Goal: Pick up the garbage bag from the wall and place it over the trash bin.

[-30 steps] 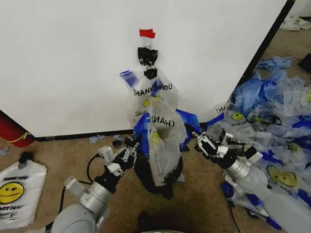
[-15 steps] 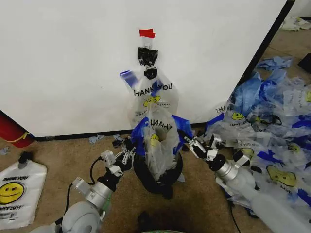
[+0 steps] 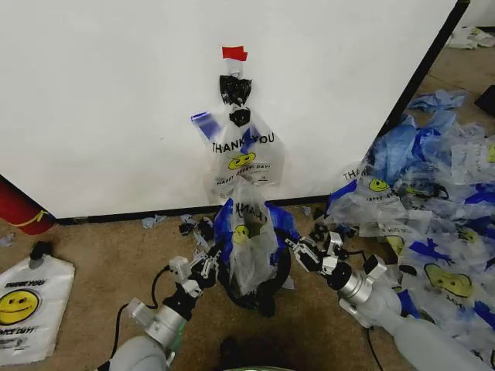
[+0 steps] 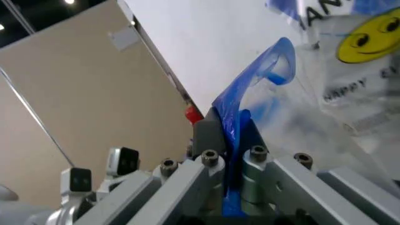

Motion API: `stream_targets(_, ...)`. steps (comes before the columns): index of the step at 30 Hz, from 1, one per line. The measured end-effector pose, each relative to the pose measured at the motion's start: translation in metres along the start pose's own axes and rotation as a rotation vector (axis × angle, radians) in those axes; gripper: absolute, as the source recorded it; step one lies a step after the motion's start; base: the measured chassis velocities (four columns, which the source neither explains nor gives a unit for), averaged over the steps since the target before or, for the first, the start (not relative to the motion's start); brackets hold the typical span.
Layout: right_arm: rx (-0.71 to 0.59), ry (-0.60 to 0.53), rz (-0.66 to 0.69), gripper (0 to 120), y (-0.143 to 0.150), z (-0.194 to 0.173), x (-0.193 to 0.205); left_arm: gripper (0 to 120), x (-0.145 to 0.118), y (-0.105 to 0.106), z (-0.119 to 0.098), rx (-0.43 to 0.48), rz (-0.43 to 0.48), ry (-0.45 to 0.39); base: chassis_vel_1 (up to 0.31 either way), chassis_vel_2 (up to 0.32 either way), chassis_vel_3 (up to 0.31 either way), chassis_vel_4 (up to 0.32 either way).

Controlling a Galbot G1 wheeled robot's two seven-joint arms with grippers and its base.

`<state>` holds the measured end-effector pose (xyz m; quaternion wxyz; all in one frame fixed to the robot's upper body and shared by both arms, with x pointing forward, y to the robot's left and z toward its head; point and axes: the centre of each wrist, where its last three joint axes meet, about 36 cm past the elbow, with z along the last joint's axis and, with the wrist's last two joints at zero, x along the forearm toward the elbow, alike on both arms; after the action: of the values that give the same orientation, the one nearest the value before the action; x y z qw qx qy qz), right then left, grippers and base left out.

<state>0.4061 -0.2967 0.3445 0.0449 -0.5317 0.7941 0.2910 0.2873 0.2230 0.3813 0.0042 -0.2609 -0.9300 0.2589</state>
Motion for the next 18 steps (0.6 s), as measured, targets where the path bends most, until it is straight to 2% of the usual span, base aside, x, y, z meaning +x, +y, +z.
stream_targets(5, 0.002, 0.023, 0.049, 0, 0.005, 0.001, 0.023, 0, 0.005, 0.0, 0.003, -0.003, -0.012, 0.004, 0.0, 0.0, 0.0, 0.0)
stream_targets(11, 0.006, 0.049, 0.088, 0, 0.016, 0.003, 0.047, 0, 0.017, -0.004, -0.008, -0.017, -0.024, 0.012, 0.0, 0.0, 0.0, 0.0)
stream_targets(18, 0.017, 0.085, 0.105, 0, 0.02, 0.002, 0.059, 0, 0.03, 0.0, -0.007, -0.024, -0.054, 0.035, 0.0, 0.0, 0.0, 0.0)
